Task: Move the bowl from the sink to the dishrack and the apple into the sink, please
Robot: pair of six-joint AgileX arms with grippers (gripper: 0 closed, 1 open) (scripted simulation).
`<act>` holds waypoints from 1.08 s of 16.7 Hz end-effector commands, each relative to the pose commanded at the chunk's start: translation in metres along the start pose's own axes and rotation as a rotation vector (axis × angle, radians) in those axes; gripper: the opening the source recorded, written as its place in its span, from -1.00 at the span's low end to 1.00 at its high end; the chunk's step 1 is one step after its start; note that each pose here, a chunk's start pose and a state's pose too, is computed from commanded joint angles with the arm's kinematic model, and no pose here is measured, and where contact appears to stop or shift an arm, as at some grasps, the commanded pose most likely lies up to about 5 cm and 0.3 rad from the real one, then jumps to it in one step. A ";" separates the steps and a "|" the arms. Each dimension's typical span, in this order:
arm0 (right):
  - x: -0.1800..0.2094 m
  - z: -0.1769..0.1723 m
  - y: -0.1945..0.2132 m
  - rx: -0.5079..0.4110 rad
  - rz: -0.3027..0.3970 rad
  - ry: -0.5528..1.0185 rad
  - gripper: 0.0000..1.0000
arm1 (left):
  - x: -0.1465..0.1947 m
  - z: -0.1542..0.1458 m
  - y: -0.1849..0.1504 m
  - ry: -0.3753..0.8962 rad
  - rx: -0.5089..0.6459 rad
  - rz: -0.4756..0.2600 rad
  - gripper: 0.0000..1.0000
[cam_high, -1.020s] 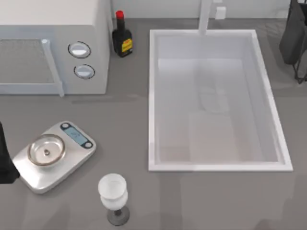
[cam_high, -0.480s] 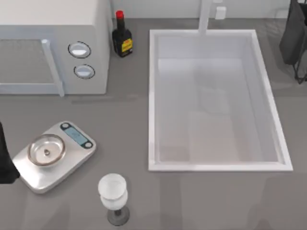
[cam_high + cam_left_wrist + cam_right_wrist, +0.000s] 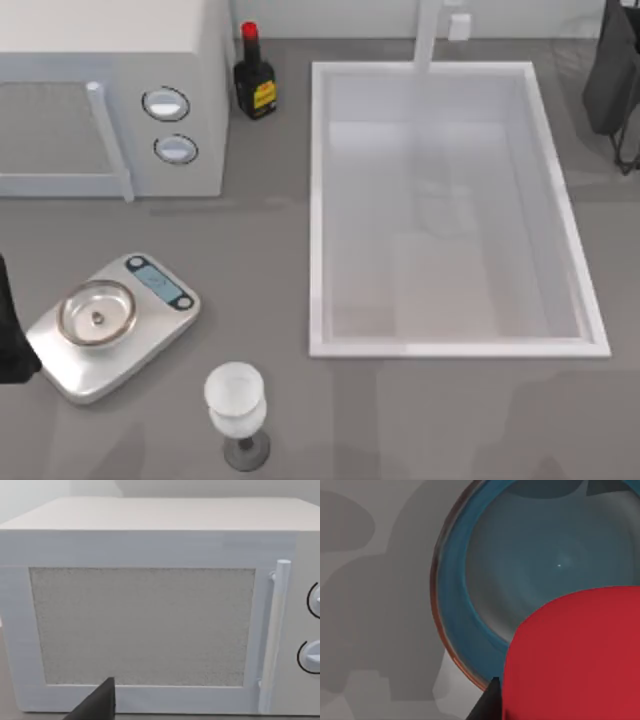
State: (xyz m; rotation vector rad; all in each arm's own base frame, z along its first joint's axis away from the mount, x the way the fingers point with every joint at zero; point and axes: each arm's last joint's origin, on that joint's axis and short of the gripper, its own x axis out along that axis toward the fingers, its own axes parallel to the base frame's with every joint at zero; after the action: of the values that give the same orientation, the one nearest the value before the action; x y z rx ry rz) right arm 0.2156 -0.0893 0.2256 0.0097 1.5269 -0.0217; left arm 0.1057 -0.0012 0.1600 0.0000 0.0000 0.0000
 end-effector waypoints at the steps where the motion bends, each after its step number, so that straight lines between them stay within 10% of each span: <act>1: 0.000 0.000 0.000 0.000 0.000 0.000 -1.00 | 0.000 0.000 0.000 0.000 0.000 0.000 1.00; 9: 0.022 0.050 0.036 -0.129 -0.188 -0.226 -1.00 | 0.000 0.000 0.000 0.000 0.000 0.000 1.00; 18: 0.032 0.104 0.165 -0.166 -0.310 -0.992 -1.00 | 0.000 0.000 0.000 0.000 0.000 0.000 1.00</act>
State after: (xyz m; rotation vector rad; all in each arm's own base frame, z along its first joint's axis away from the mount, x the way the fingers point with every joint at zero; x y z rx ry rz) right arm 0.3243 0.0730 0.1972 -0.3258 0.5233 -0.1275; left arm 0.1057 -0.0012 0.1600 0.0000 0.0000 0.0000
